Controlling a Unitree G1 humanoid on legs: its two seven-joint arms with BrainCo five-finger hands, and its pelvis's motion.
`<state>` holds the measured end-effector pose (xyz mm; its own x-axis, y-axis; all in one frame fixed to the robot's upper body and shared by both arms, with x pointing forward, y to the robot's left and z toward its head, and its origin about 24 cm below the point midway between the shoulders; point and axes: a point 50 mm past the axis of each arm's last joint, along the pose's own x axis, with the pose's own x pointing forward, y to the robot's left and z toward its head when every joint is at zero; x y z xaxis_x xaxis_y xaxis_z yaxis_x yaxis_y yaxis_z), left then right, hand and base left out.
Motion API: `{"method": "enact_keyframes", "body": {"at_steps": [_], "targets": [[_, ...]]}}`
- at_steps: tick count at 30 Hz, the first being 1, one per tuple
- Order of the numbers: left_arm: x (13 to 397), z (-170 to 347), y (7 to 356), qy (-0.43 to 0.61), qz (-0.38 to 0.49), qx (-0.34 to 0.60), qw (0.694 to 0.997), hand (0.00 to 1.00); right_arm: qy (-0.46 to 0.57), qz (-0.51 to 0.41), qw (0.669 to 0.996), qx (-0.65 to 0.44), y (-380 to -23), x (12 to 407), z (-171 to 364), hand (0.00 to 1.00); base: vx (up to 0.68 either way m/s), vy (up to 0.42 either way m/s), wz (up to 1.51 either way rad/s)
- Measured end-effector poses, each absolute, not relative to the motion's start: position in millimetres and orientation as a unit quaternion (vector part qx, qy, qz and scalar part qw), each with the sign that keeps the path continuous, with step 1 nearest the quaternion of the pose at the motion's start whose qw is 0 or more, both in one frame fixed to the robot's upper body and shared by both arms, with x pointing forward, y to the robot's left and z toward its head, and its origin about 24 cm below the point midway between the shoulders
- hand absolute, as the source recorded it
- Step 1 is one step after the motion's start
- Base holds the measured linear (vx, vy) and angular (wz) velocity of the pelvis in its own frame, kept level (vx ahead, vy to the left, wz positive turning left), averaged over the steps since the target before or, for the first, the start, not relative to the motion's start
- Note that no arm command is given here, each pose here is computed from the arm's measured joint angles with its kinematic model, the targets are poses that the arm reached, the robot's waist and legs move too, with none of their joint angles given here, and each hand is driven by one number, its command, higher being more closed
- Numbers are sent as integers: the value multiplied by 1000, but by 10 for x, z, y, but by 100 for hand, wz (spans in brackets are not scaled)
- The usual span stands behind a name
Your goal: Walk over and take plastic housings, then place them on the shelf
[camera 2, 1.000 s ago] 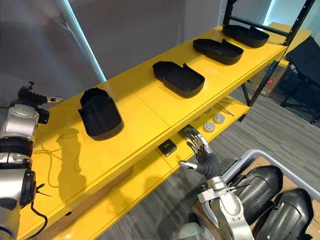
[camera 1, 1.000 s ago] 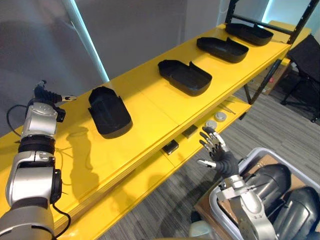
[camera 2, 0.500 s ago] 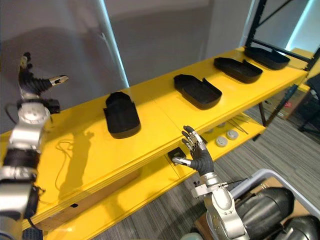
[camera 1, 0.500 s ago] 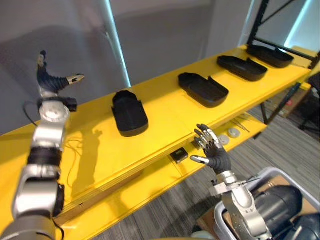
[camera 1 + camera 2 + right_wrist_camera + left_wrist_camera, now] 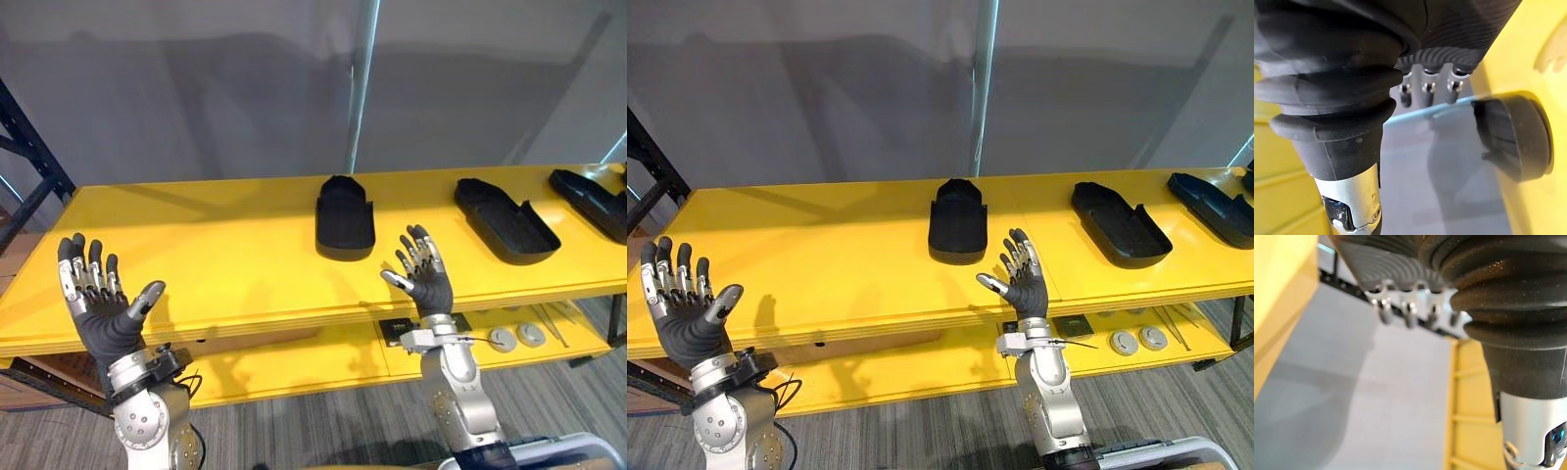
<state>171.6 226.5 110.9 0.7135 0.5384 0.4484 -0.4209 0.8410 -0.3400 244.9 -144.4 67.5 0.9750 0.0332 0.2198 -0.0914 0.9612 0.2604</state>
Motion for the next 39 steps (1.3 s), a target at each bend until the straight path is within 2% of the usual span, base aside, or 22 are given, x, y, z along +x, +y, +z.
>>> {"method": "enact_keyframes", "body": {"at_steps": [7,14,23,28,39], "targets": [[1765,1099,2195,-265,216,-120,932,0,-116,33,983,137,-1494,2461,677,0,-32,4,1],[1867,1063,1983,-237,144,-133,952,0,-127,85,981,121,-1227,2672,705,0,-16,12,8],[1882,1023,1976,-216,139,-132,957,0,-123,122,980,96,-1059,2900,749,0,-11,-8,13],[1904,924,1970,-195,135,-131,963,0,-115,163,976,82,-782,2979,790,0,-73,-9,3],[1902,911,1933,-189,119,-115,968,0,-60,114,988,87,-591,3117,648,0,-19,-17,12]]}}
